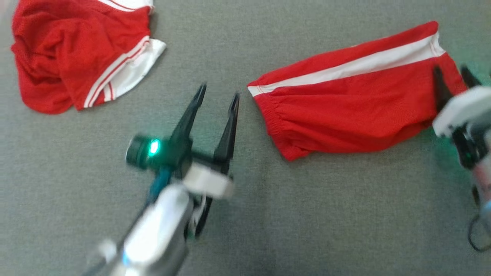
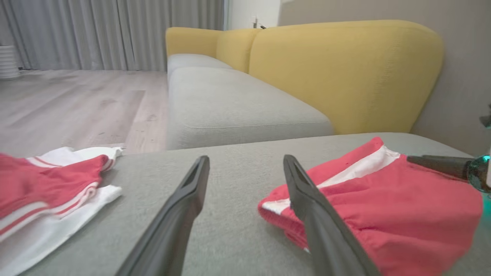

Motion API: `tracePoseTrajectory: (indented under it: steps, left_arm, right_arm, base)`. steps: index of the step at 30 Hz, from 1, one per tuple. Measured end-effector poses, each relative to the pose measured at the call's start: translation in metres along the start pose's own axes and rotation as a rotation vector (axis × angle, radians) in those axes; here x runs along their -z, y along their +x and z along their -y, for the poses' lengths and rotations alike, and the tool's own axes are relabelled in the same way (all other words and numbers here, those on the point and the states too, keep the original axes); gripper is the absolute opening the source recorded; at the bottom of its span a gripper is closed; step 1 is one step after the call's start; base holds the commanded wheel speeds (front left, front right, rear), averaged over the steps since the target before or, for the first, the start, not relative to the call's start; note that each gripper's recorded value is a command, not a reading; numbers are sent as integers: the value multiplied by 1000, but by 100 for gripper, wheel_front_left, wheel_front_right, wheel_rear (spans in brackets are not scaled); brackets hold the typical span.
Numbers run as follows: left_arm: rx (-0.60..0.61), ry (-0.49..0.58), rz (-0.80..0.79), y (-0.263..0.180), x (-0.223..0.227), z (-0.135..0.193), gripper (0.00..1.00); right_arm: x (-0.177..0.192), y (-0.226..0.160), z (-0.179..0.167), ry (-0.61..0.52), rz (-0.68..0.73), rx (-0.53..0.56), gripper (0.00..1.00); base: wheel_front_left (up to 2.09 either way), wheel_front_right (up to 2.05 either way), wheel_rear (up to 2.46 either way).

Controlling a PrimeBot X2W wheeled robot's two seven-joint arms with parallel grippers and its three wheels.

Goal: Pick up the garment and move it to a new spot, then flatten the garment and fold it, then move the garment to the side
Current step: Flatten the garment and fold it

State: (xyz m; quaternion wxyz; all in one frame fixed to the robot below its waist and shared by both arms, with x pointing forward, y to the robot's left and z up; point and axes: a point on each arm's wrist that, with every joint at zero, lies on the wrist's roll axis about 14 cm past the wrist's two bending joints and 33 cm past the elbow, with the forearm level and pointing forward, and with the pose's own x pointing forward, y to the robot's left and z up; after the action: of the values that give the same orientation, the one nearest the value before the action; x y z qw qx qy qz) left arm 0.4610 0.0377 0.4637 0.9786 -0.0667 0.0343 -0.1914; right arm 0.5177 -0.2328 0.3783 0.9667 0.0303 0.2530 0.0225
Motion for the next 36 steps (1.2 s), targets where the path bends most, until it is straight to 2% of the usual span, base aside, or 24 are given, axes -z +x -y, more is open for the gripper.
tracePoseTrajectory:
  steps: [3, 9, 10, 11, 17, 23, 30, 36]
  left_arm:
    - [-72, 6, 12, -27, 1, -6, 100]
    - [-152, 12, 32, -62, -5, -16, 100]
    - [-160, 13, 40, -65, -8, -18, 100]
    - [-171, 16, 50, -66, -11, -21, 100]
    - [-172, 41, 102, -68, -28, -24, 100]
    - [-126, 26, 110, -70, -29, -7, 100]
    - [-29, 23, 128, -59, -33, 20, 100]
    - [1, 27, 145, -56, -38, 29, 100]
  right_arm:
    - [22, -6, 13, 25, -84, 34, 100]
    - [29, 1, 2, 77, -149, 21, 100]
    - [30, 2, -1, 91, -161, 15, 89]
    - [29, 3, -5, 108, -172, 7, 0]
    - [21, -4, -12, 107, -148, -15, 0]
    - [27, -33, 25, 123, -130, 72, 0]
    - [18, -77, 93, 109, -36, 215, 0]
    - [-10, -84, 90, 91, 65, 200, 0]
  base:
    - [0, 0, 0]
    - [0, 0, 0]
    - [0, 0, 0]
    - [0, 0, 0]
    - [0, 0, 0]
    - [0, 0, 0]
    - [0, 0, 0]
    - [0, 0, 0]
